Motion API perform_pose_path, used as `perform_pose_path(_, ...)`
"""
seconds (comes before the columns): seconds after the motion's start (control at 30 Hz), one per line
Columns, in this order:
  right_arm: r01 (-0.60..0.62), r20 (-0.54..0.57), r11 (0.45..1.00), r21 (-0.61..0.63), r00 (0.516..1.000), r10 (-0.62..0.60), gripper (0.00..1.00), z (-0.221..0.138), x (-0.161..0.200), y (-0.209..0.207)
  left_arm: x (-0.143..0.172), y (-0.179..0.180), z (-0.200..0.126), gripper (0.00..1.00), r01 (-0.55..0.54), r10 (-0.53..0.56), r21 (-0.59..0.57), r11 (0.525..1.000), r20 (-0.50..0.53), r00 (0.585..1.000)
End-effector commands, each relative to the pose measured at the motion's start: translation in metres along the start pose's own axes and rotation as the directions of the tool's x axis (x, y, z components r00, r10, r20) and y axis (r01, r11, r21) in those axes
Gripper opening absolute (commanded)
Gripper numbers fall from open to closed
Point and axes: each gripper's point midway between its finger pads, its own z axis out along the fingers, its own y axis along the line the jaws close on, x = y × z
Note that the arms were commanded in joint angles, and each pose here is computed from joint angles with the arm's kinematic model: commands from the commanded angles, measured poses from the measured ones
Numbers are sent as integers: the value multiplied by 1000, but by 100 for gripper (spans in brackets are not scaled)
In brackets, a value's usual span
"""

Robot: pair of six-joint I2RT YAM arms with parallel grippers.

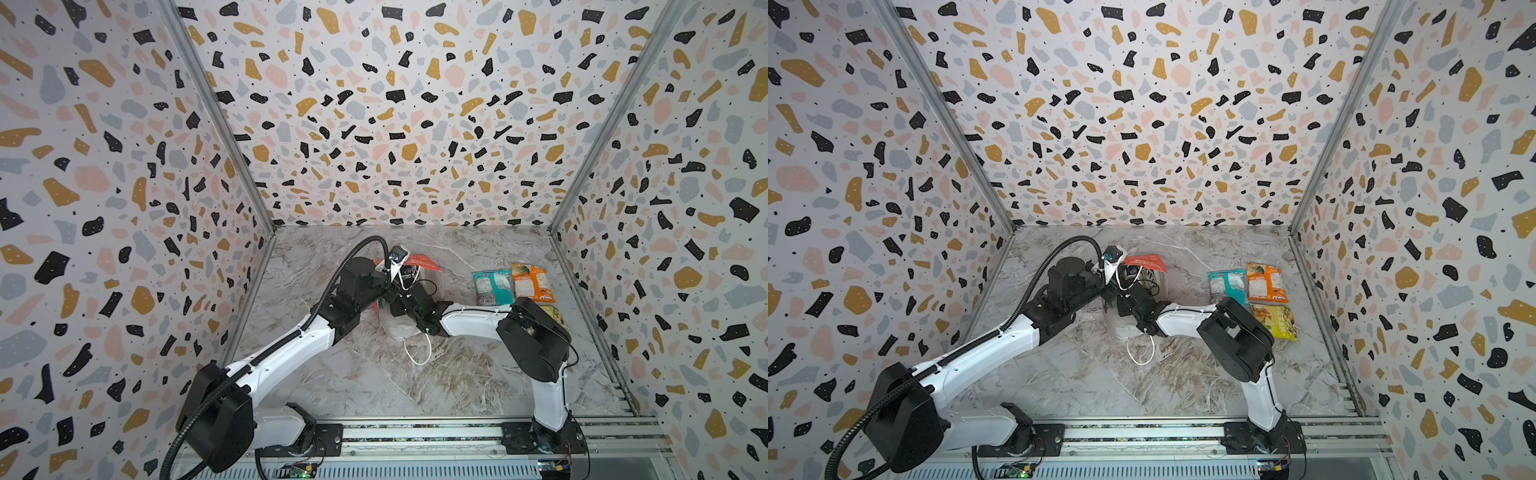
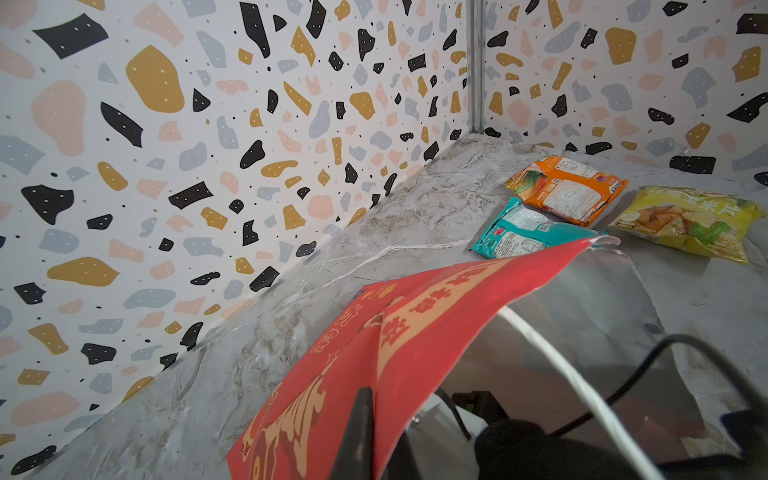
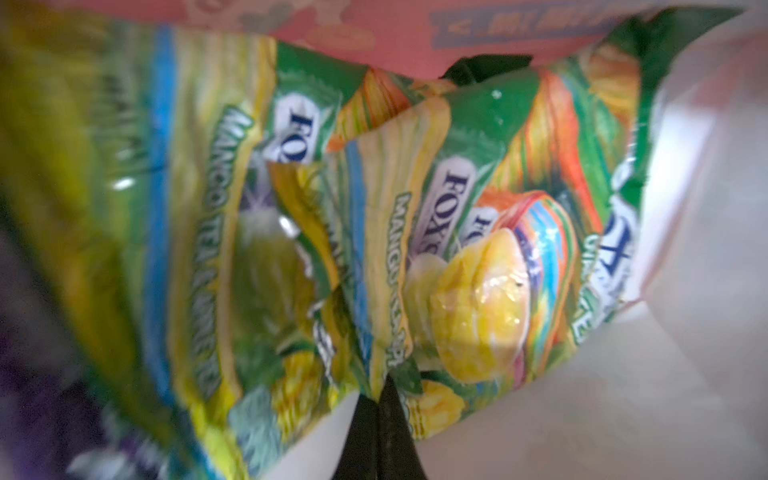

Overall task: Take the snacks out of the paper bag
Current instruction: Pick up the snack from the paper bag.

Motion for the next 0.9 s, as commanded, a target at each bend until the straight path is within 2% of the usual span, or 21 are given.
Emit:
perform_pose_path(0.0,38,110,996,-85,994,-28,0,-30,-36,25,-10,5,-4,0,-4,6,-34,999,47,999)
perform_pose_path(0.4,181,197,958,-221,971,-138,0,-77,-30,47,-18,10,-5,0,-3,7,-59,998,74,997)
perform_pose_path(0.87,272,352,891,-365,926,-139,0,-150,-36,58,-20,13,-7,0,8,-1,-76,997,81,997)
